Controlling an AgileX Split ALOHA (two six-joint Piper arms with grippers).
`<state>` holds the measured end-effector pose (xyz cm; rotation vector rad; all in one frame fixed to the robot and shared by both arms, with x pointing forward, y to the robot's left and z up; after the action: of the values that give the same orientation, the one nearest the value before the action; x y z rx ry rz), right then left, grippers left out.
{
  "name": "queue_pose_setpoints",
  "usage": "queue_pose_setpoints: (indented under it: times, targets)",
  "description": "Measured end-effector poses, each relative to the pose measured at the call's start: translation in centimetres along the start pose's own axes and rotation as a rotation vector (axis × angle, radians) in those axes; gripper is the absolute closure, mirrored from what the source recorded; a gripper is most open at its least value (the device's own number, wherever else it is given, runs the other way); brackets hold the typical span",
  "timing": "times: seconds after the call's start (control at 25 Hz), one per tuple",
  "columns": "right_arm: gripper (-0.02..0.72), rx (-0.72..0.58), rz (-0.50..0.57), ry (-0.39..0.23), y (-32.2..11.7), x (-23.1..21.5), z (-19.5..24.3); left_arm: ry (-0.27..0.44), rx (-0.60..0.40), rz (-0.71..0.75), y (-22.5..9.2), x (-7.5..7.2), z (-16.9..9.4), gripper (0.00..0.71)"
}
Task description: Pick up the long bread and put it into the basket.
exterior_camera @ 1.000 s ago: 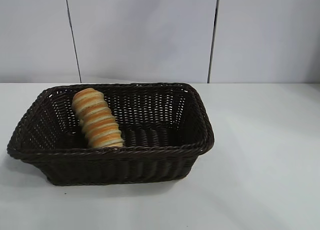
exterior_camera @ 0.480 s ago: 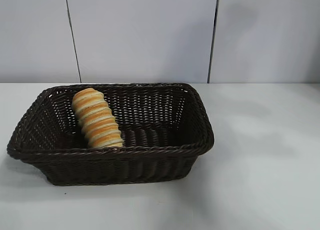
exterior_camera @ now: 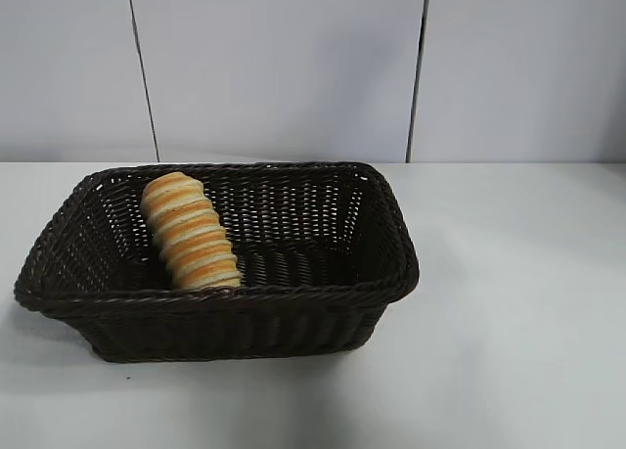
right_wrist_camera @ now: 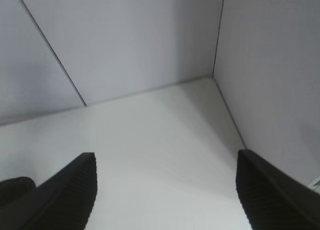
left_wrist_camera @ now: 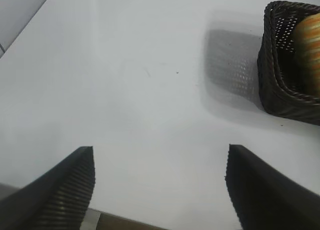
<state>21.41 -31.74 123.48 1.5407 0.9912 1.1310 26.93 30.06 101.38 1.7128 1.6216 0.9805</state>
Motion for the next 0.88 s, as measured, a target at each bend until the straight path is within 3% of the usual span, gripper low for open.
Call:
queue_pose_setpoints:
  times: [0.16,0.32,0.48,0.68,0.88]
  targets:
    - [0.168,0.141,0.016,0.071,-9.4,-1.4,1.3,-0.024,0.000,0.026,-0.1,0.0,0.0,0.177]
    - [0.168,0.330,0.020,0.059,-16.2,-1.7,4.7,-0.035,0.014,0.035,-0.3,0.0,0.0,0.177]
    - [0.168,0.373,0.016,0.055,-17.9,-1.7,6.2,-0.037,0.014,0.037,-0.3,0.0,0.0,0.177]
    - [0.168,0.464,0.012,-0.002,-21.1,-2.5,8.0,-0.037,0.014,0.037,-0.3,0.0,0.0,0.177]
    - [0.168,0.462,0.038,-0.029,-21.4,-2.8,8.3,-0.035,0.014,0.038,-0.3,0.0,0.0,0.177]
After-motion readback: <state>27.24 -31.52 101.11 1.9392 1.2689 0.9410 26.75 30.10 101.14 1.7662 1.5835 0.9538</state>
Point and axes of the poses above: a point on each arm's last joint axis where the gripper is mounted, z pointing out along that axis toward the gripper, x along the wrist's bending axis when the last joint is at zero, y = z × x, the point moved 6 cm from there along z, pointing out along that axis toward the gripper, and after that the axes turned 12 degrees about z, right-handed, at the moved point
